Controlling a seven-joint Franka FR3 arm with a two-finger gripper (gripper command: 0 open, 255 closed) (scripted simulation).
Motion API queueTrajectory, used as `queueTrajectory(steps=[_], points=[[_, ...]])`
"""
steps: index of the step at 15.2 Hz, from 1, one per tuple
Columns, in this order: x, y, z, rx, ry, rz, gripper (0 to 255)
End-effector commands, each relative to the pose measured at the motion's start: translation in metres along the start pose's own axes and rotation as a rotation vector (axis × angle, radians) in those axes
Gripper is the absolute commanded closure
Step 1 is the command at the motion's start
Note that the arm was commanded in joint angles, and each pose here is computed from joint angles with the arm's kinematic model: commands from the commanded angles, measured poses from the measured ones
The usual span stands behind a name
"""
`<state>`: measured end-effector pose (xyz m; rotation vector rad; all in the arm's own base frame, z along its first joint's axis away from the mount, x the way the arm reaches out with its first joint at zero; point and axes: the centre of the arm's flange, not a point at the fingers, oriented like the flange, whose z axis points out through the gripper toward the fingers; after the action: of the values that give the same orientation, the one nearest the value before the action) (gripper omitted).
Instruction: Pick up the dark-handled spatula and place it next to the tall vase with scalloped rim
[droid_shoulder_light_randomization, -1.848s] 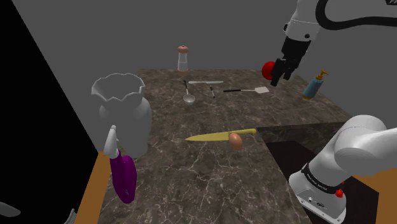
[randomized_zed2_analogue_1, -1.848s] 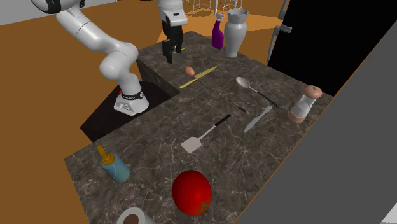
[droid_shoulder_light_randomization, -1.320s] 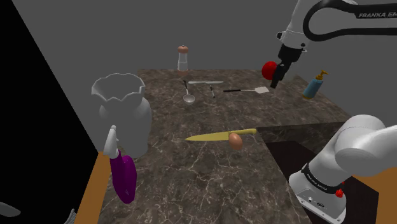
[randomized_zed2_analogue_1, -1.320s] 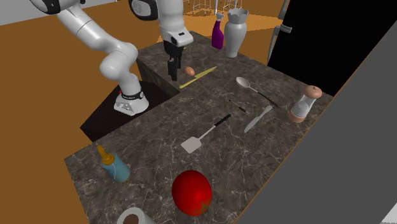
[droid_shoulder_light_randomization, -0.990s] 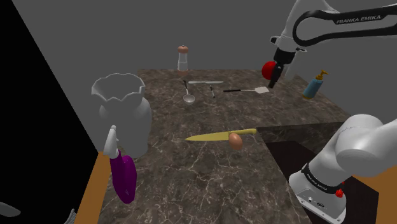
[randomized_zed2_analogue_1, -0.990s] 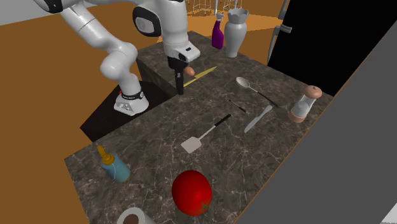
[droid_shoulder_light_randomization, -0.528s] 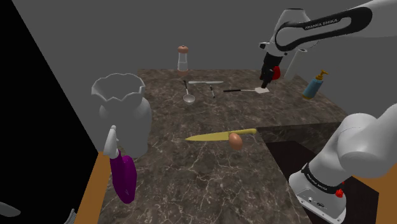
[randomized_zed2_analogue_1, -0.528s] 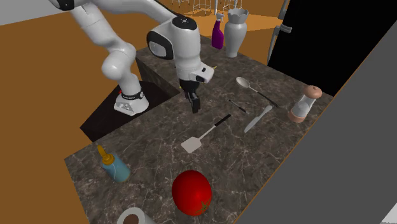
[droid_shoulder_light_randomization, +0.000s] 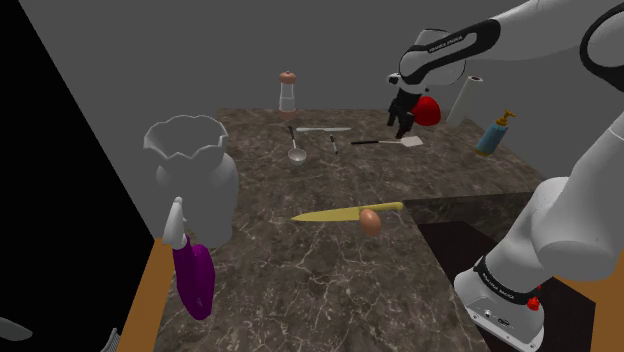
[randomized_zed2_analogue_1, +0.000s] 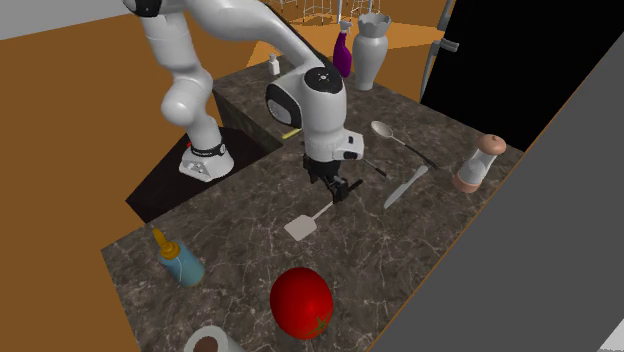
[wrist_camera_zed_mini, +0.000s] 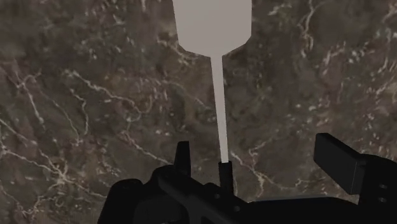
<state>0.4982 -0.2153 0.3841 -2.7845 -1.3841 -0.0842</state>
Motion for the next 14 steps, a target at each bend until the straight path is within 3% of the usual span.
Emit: queueTrajectory(steps=[1, 8, 14], points=[[0.006, 0.014, 0.011, 0.000, 0.004, -0.044, 0], [0.006, 0.014, 0.046, 0.000, 0.004, -0.044, 0], [0.006, 0.014, 0.046, 0.000, 0.004, -0.044, 0]])
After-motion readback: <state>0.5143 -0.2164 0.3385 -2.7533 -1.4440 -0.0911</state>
